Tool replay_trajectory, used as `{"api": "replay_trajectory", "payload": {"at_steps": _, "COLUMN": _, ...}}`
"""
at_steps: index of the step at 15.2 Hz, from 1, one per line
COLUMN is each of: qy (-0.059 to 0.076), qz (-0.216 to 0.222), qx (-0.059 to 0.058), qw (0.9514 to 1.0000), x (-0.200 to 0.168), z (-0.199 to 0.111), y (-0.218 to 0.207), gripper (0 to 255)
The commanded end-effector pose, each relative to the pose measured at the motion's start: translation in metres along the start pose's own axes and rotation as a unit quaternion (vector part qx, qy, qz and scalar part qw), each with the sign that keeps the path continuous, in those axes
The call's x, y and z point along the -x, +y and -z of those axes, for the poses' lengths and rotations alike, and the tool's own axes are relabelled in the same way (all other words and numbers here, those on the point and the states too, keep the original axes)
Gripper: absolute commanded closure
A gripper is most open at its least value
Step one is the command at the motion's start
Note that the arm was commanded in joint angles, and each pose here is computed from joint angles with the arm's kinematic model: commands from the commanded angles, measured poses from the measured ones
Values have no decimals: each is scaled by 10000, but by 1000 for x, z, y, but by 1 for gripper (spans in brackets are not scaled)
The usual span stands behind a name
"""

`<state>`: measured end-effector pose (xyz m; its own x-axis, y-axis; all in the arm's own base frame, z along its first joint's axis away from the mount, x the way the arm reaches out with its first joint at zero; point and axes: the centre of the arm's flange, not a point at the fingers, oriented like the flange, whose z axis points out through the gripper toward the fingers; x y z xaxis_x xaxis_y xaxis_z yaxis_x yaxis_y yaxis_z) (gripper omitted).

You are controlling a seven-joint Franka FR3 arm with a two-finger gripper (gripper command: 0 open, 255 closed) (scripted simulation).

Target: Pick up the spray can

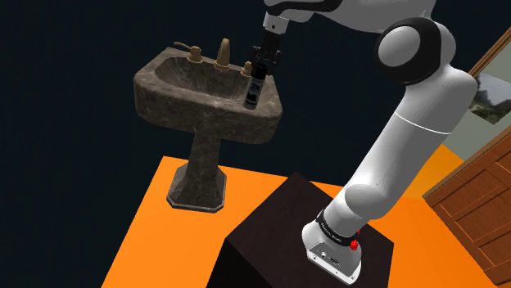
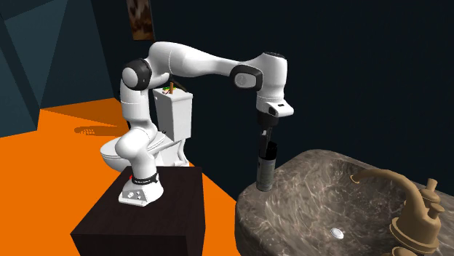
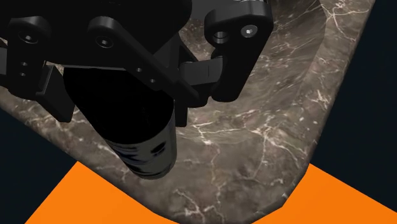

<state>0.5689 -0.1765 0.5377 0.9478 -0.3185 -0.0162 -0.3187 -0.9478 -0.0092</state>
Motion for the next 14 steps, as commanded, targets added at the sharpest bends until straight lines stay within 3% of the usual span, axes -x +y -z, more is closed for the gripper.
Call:
{"api": "replay_trajectory", "payload": {"at_steps": 1, "qy": -13, "qz": 2, "qx": 0, "qw": 10000, "x": 0, "z": -1, "y": 0, "gripper": 255}}
{"api": "replay_trajectory", "payload": {"at_steps": 14, "qy": -13, "qz": 2, "qx": 0, "qw": 10000, "x": 1, "z": 68, "y": -1, "gripper": 255}}
